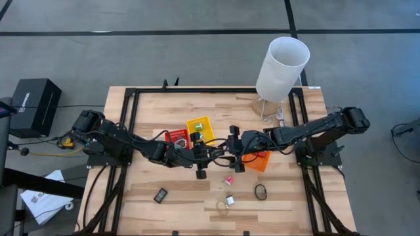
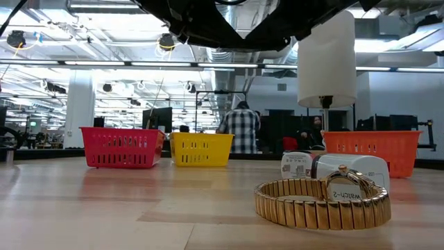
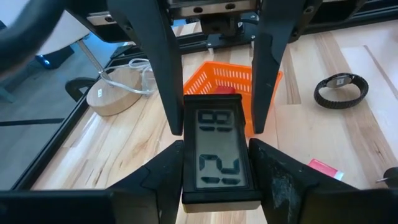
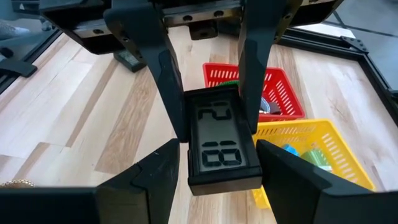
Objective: Pick & Place Office items
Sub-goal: Put the right black digital clock into the orange bin
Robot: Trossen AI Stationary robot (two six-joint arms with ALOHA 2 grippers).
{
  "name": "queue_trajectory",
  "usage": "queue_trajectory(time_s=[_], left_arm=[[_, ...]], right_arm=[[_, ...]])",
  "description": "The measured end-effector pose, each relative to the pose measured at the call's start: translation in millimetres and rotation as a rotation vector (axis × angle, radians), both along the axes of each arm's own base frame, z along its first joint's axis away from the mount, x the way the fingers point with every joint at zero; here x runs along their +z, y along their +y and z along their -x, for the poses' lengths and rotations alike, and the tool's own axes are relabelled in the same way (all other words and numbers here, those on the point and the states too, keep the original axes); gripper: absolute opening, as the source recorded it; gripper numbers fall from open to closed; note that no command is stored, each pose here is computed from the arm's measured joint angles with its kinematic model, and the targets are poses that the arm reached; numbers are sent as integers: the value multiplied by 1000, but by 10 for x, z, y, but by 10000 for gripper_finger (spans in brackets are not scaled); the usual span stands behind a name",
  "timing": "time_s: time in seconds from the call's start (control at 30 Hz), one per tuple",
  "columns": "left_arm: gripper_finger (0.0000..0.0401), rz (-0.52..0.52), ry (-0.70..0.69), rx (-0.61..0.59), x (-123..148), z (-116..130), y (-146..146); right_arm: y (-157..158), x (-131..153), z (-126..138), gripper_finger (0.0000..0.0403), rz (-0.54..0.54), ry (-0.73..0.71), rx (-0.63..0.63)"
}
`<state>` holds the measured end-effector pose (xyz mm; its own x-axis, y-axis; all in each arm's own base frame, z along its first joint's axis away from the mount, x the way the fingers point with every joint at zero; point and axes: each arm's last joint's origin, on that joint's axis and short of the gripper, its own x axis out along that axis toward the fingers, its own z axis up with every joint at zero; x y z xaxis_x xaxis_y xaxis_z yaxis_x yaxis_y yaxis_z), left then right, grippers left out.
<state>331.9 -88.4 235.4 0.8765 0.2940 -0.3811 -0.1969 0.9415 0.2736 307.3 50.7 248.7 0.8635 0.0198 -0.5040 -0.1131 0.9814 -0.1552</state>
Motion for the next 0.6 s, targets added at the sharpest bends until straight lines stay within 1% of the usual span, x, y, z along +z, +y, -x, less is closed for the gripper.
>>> queue_trajectory(time_s=[0.27,0.43,0.53,0.6], left_arm=[[158,2,-5,0,4,-2,-1],[166,3,-9,0,8,-4,-1],[165,3,-10,0,9,-4,-1],[162,4,-12,0,10,-5,-1]], right_arm=[[1,-14,-5,203,-21,7,-13],[-20,-17,-8,203,-21,10,-20],[-22,-16,-9,195,-21,9,-20],[-22,-16,-9,183,-21,9,-20]])
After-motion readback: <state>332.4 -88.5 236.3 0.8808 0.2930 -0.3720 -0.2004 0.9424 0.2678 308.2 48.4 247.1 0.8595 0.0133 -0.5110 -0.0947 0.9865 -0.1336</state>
